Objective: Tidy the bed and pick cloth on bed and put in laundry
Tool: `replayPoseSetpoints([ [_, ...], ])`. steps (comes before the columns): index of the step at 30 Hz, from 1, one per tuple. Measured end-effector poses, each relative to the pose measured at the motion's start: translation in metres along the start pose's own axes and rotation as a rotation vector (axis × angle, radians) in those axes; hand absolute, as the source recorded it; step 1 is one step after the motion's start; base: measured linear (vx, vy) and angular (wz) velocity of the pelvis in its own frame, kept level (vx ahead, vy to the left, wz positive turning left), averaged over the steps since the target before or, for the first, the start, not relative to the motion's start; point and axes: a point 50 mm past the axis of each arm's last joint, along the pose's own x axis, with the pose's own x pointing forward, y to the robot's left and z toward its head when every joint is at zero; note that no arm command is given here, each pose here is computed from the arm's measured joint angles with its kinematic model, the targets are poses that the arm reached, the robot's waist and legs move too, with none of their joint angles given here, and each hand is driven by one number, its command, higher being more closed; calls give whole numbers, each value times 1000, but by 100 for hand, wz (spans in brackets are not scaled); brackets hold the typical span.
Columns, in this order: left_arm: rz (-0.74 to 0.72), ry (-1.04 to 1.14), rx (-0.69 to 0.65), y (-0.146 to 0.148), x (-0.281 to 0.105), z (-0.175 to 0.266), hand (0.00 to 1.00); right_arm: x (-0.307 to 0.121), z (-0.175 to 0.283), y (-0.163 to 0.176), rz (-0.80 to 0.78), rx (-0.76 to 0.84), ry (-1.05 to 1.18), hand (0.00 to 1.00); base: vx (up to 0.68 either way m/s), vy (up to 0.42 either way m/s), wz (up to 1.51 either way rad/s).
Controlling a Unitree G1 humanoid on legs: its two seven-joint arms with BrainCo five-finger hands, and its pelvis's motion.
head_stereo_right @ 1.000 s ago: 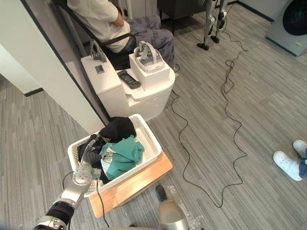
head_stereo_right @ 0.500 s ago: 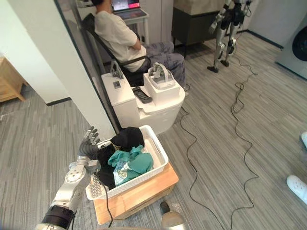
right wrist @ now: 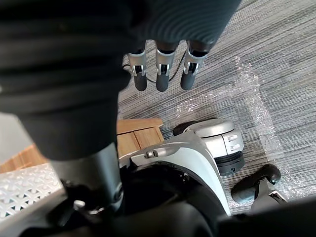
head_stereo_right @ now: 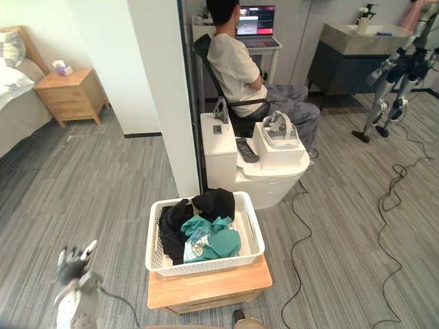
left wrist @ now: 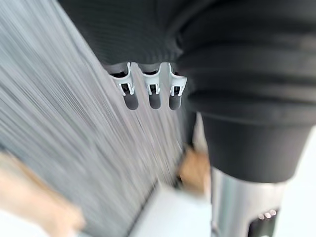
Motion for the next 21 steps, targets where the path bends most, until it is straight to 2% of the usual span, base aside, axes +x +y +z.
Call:
replayPoseSetpoints([
  [3,22,184,78,29,-10,-37,0,0,-1,2,13,7,1,0,-21,-30,11],
  [7,-24,516,200,68,-43,-97,0,3,-1,7,20,28,12,0,0,-23,11],
  [10,-55,672,260,79,-65,-124,0,3,-4,9,21,55,18,0,0,-13,0],
  [13,-62,697,316,81,-64,-124,0,3,-5,7,22,63,24,0,-5,-7,-1],
  [18,-90,801,502,81,-65,-128,0,5,-3,9,24,42,29,0,-29,-38,-3],
  [21,-96,824,554,81,-64,-129,0,6,-3,10,25,36,42,0,-44,-51,-3],
])
